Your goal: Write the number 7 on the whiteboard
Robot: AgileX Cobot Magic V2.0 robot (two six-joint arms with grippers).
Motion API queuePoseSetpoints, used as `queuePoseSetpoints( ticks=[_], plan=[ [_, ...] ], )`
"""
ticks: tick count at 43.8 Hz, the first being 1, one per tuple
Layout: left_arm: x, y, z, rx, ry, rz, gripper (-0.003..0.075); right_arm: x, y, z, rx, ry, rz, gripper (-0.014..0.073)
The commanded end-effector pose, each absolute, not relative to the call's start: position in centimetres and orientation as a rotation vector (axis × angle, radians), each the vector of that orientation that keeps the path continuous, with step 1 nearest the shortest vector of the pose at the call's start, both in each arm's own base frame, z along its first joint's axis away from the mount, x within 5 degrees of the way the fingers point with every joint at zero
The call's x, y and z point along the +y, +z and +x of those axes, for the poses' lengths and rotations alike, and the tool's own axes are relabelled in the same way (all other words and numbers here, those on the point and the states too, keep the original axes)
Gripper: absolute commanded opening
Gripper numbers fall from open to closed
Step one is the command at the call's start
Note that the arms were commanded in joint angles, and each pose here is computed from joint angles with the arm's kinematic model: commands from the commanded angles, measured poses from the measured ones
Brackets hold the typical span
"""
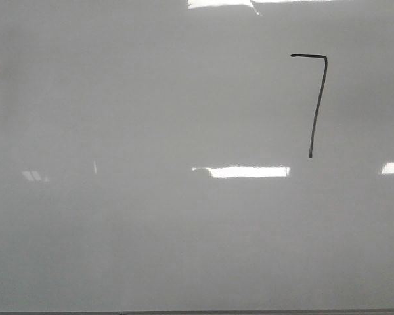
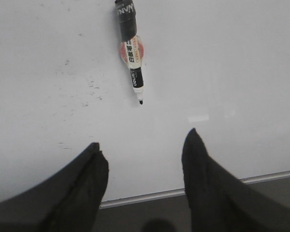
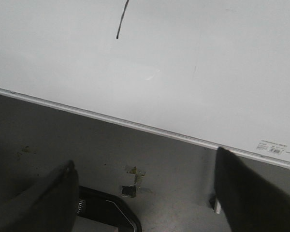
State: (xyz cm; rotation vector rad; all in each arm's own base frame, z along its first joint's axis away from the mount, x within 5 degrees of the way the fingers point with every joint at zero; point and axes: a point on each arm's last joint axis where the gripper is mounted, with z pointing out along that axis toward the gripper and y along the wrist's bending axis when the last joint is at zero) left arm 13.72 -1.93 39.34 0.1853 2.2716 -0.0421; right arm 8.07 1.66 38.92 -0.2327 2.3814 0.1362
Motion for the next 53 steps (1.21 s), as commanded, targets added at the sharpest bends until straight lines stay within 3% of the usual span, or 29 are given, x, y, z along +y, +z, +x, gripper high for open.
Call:
queuePoseSetpoints(
  ticks=[1, 11, 16, 27, 34, 53],
  plan=[
    [-1.6, 40.3, 11.6, 2.16, -0.06, 0.151, 0.0358, 1.5, 39.5, 7.9, 2.302, 0.124, -0.192, 0.0589],
    [-1.2, 39.0, 9.3, 2.126, -0.063, 0.148, 0.0356, 1.4, 39.6, 8.0, 2.21, 0.121, -0.181, 0.0538],
    [-1.2, 38.6, 9.3, 2.122, -0.063, 0.149, 0.0337, 1.4, 40.0, 8.2, 2.168, 0.119, -0.175, 0.0426],
    [-1.3, 38.0, 9.7, 2.115, -0.064, 0.15, 0.0131, 1.4, 40.1, 8.3, 2.145, 0.118, -0.172, 0.0081],
    [-1.3, 38.3, 9.8, 2.076, -0.071, 0.141, -0.0008, 1.4, 40.1, 8.3, 2.144, 0.111, -0.186, -0.0074],
    [-1.3, 38.6, 10.0, 2.042, -0.082, 0.127, -0.002, 1.4, 40.2, 8.4, 2.135, 0.107, -0.191, -0.0069]
  ],
)
